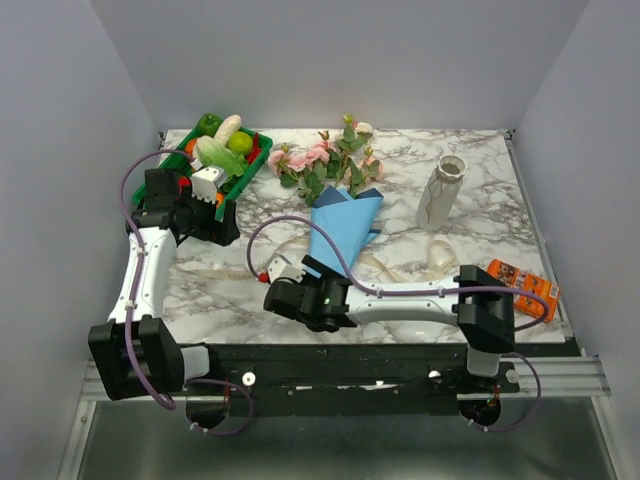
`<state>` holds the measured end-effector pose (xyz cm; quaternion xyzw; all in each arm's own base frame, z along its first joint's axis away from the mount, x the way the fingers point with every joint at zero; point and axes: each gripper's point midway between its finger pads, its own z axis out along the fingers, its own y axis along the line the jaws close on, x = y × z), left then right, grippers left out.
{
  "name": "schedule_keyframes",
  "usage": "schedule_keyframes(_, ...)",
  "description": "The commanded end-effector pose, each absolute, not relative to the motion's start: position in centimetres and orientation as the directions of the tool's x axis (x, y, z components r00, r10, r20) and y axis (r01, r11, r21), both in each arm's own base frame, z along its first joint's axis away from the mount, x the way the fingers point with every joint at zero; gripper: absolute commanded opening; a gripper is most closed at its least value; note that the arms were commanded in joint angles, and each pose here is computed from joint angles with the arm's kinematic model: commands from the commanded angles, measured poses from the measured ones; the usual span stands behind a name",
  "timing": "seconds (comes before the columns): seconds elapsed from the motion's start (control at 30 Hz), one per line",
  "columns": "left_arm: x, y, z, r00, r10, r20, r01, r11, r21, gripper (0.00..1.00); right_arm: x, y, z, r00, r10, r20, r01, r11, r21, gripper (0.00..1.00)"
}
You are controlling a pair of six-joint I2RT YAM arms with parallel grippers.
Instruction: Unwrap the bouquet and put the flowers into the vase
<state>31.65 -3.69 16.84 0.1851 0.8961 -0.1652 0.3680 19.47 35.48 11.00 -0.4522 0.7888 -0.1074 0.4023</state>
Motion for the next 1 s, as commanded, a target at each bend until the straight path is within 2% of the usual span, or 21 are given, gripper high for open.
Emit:
schedule_keyframes(0.0,29.8,-4.3,17.4,-0.657,0.182,-0.731,0.463,0.863,-0.201,0.99,19.1,35.6,9.1,-0.259,-0.858,-0.443,-0.642,0.496,-0.585,0.90)
schedule_keyframes(0.3,29.2,-4.4,17.3,-0.654,0.170,-0.737,0.466,0.858,-0.215,0.99,20.3,35.8,6.9,-0.250,-0.877,-0.410,-0.578,0.475,-0.663,0.90)
schedule_keyframes(0.57,28.9,-4.5,16.5,-0.660,0.182,-0.729,0.479,0.850,-0.222,0.99,20.7,36.2,7.1,-0.244,-0.855,-0.457,-0.551,0.510,-0.660,0.88)
schedule_keyframes(0.77,28.5,-4.7,16.0,-0.662,0.196,-0.724,0.497,0.838,-0.228,0.99,20.2,37.4,8.4,-0.237,-0.819,-0.522,-0.582,0.550,-0.599,0.88)
schedule_keyframes(0.97,28.3,-4.8,15.6,-0.667,0.196,-0.719,0.500,0.833,-0.236,0.99,20.7,37.5,7.6,-0.228,-0.839,-0.494,-0.561,0.528,-0.638,0.88)
